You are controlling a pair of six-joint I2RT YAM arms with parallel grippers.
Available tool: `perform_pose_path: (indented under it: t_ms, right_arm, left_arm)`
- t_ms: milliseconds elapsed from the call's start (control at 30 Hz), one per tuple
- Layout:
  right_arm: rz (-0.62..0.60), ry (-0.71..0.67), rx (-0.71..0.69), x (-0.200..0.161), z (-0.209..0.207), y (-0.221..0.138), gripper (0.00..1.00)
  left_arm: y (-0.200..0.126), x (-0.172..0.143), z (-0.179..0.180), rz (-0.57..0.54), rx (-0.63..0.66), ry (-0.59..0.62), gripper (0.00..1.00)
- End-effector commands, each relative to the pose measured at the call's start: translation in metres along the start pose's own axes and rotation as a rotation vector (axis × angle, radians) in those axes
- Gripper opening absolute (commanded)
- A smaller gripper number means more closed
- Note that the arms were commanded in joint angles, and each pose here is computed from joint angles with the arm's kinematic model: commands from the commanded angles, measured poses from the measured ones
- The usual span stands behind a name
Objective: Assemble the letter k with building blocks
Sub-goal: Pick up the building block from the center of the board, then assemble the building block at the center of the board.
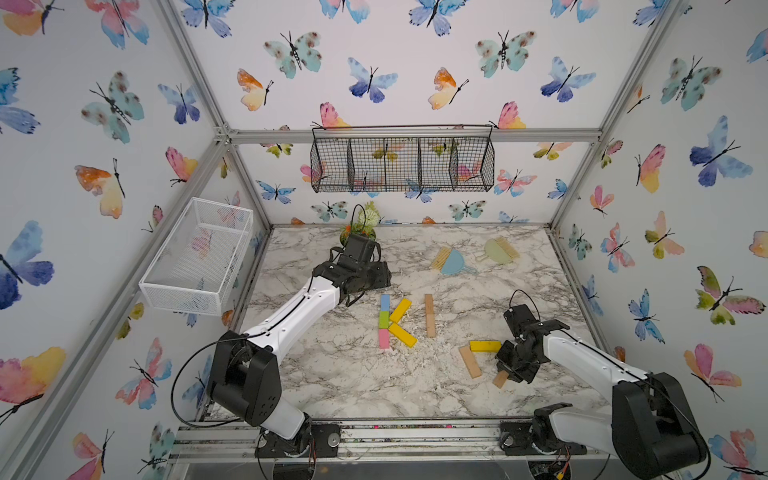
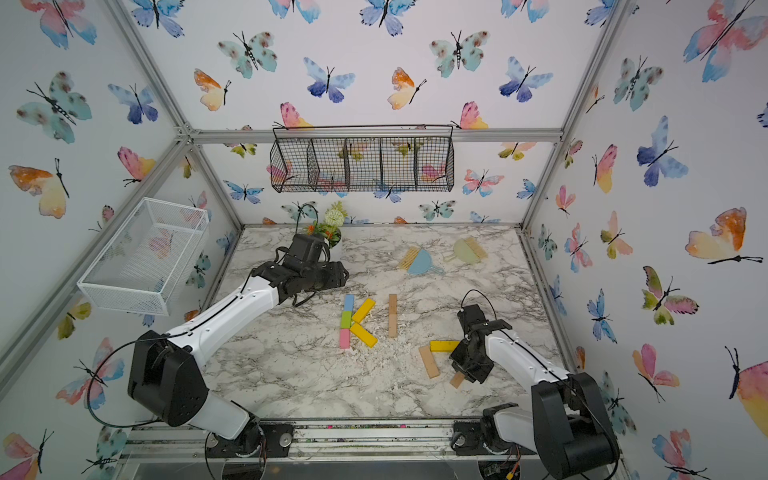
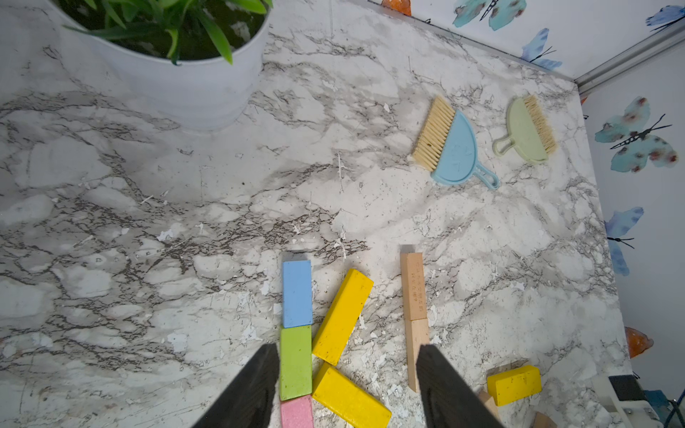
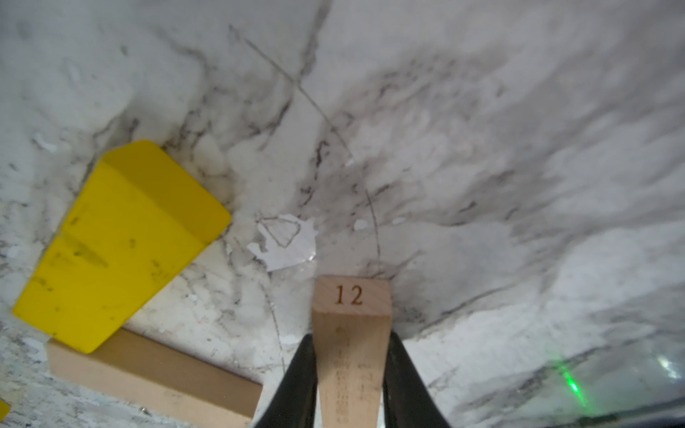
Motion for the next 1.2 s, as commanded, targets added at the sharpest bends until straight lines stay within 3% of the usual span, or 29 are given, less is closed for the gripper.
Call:
perform_pose_path:
  t_ms: [0, 233, 433, 600, 867, 1067, 1167]
  right_arm:
    - [-0.048, -0.072, 0.018, 0.010, 0.016, -0.017, 0.24]
    - [-0.125, -0.354, 0.123, 0.018, 0.084, -0.064, 0.22]
    - [-0.084, -0.596, 0.056, -0.005, 0.139, -0.050, 0.22]
    - [-0.037, -0.710, 0.086, -0.037, 0.182, -0.029, 0.22]
    - [0.058, -0.826, 0.058, -0.090, 0.206, 0.003, 0.22]
    - [0.069, -0.797, 0.077, -0.098, 0.208, 0.013, 0.21]
    - [0.061, -0.778, 0.076, -0.097, 0.208, 0.014, 0.21]
  left_arm:
    - [-0.001, 0.001, 0.003, -0.004, -0.003, -0.008, 0.63]
    - [0.004, -0.002, 0.009, 0.008, 0.010, -0.011, 0.63]
    - [0.002, 0.006, 0.027, 0.009, 0.012, -0.061, 0.61]
    - [-0.007, 0.015, 0.055, -0.028, 0.058, -0.098, 0.62]
    - [-0.015, 0.016, 0.090, -0.056, 0.097, -0.137, 0.66]
    - [-0.021, 0.020, 0.097, -0.081, 0.115, -0.130, 0.83]
    - [-0.023, 0.021, 0.097, -0.088, 0.118, -0.131, 0.87]
Point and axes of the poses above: each gripper's point midway between its finger pads, its own y axis out along the fingers, its own z axis along the line the jaws close on, x = y × z, the point moved 1 cm from there along -y, back along the fingers, and after that the axes turned 1 degree about -y, right-handed, at the moved point
